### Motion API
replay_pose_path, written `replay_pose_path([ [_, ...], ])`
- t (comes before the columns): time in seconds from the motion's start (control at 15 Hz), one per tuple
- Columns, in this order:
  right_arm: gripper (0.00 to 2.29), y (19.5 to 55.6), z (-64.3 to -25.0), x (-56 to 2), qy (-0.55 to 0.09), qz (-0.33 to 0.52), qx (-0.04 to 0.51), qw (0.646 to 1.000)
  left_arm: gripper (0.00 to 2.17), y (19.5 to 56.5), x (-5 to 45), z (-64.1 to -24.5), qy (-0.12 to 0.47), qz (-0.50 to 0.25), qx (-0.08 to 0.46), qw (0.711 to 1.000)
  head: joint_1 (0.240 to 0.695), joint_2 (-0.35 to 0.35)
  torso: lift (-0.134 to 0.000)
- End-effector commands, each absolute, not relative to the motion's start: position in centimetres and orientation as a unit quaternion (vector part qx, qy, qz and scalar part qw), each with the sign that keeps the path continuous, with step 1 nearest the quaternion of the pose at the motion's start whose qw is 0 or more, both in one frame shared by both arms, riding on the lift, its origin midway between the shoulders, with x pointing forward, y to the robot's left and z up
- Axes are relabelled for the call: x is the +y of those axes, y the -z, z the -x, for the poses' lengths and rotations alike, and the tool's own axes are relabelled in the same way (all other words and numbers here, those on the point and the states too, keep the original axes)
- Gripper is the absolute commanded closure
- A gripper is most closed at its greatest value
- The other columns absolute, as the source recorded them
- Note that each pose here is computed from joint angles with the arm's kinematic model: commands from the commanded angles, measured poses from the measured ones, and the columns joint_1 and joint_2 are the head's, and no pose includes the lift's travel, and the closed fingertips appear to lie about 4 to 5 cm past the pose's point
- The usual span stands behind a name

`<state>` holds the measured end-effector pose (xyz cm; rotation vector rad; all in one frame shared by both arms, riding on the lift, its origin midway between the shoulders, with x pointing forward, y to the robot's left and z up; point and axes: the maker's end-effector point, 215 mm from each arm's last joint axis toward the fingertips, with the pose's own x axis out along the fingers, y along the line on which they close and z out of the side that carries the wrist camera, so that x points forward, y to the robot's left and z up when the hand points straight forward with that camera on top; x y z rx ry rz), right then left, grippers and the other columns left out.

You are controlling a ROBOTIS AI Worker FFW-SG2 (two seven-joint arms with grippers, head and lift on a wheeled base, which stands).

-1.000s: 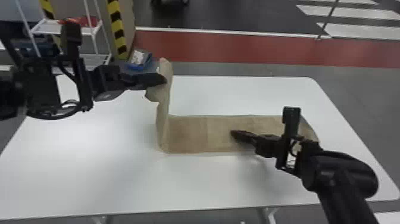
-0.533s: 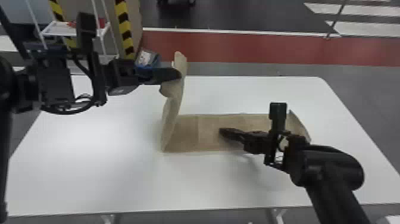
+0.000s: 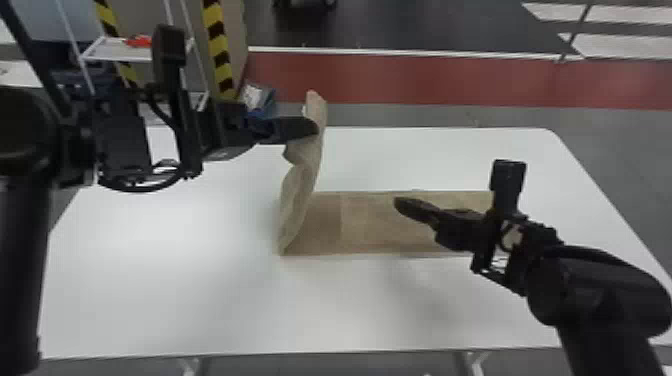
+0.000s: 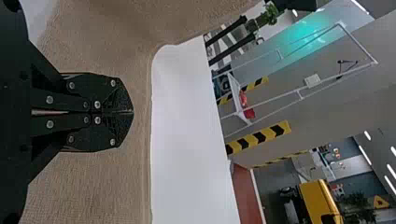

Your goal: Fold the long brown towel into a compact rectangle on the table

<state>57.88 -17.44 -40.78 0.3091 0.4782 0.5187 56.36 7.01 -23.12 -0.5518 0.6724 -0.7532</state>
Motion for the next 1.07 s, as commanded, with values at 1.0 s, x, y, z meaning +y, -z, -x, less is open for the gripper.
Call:
replay_pose_path([
  [1.0, 0.10, 39.9, -53.2, -45.7, -0.068, -0.179, 0.196, 0.962, 1.66, 29.9, -9.6, -60.1, 0.287, 0.248, 0.234, 0.895, 0.646, -0.350, -0.120],
])
